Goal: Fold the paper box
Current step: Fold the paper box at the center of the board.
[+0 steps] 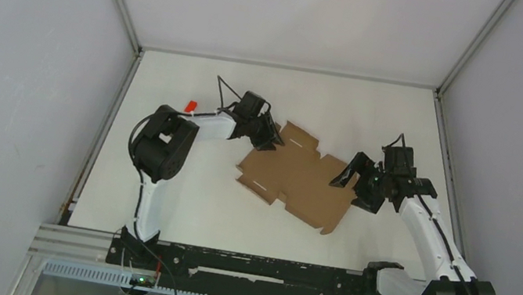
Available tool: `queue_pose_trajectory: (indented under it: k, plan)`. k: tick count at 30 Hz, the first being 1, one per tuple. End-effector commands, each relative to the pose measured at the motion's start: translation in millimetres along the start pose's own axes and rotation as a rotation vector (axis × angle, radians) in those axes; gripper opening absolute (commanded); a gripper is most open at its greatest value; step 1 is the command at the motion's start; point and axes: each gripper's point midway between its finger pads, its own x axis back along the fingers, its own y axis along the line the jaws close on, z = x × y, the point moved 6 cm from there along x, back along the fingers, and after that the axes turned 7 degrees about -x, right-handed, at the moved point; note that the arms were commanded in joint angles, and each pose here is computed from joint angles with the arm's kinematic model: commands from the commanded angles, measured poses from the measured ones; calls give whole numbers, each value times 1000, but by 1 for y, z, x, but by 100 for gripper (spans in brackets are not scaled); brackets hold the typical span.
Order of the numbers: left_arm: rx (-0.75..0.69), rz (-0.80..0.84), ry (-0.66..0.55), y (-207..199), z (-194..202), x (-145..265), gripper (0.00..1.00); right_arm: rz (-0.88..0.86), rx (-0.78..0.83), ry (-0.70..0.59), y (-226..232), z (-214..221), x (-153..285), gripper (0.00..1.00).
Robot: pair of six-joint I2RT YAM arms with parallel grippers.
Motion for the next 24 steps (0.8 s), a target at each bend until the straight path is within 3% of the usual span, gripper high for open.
queue_pose_trajectory:
  k: [1, 9, 24]
  plan:
    - [3, -47, -20, 10, 6, 5, 43, 33, -51, -36, -8, -3, -6, 100]
    - [-10, -33, -14, 11, 9, 9, 43, 32, -126, -24, -21, -13, -27, 98]
    - [-45, -26, 6, 9, 17, 15, 43, -66, -113, 55, -15, -25, -63, 95]
